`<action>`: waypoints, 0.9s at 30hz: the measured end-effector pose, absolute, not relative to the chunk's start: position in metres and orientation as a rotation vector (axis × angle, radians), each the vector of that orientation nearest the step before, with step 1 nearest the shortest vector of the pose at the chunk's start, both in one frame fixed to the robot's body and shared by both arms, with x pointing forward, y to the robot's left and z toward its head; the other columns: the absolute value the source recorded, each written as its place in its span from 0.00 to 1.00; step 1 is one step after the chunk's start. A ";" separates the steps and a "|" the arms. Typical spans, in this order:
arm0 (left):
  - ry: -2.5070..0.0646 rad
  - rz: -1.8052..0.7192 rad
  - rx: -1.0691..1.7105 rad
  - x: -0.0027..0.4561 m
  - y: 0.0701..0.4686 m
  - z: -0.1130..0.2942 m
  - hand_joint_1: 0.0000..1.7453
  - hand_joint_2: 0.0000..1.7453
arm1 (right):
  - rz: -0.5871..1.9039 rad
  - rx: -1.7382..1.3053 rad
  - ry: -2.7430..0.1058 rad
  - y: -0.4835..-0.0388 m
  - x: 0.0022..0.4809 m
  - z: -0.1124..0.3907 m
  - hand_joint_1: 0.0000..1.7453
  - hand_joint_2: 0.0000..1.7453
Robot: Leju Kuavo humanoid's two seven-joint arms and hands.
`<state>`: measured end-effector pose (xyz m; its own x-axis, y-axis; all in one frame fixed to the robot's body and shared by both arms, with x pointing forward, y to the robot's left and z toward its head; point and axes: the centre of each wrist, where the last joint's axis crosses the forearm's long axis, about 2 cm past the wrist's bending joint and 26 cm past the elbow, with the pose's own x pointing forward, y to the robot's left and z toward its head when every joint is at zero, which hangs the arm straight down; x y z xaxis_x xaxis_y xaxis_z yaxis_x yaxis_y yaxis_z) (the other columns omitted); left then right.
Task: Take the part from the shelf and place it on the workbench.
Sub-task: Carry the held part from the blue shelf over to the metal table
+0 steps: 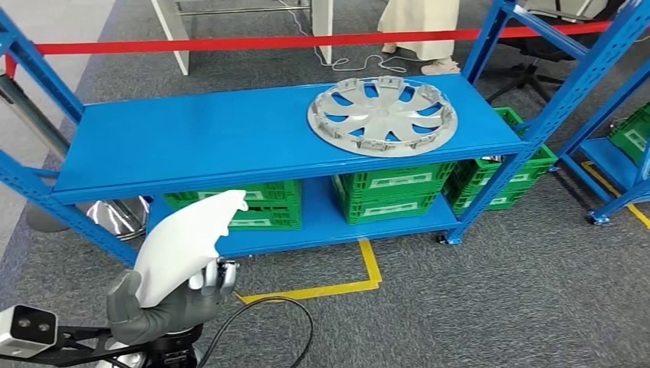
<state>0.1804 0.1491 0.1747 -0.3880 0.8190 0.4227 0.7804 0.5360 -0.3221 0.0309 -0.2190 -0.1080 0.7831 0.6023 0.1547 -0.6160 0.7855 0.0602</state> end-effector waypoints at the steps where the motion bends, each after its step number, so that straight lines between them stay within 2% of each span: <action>1: -2.237 0.093 -1.296 0.180 0.149 0.175 1.00 0.00 | 0.658 0.110 -0.130 -0.219 0.031 -0.108 0.00 0.00; 27: -2.225 0.028 -1.279 0.185 0.146 0.172 1.00 0.00 | 0.640 0.104 -0.150 -0.218 0.037 -0.107 0.00 0.00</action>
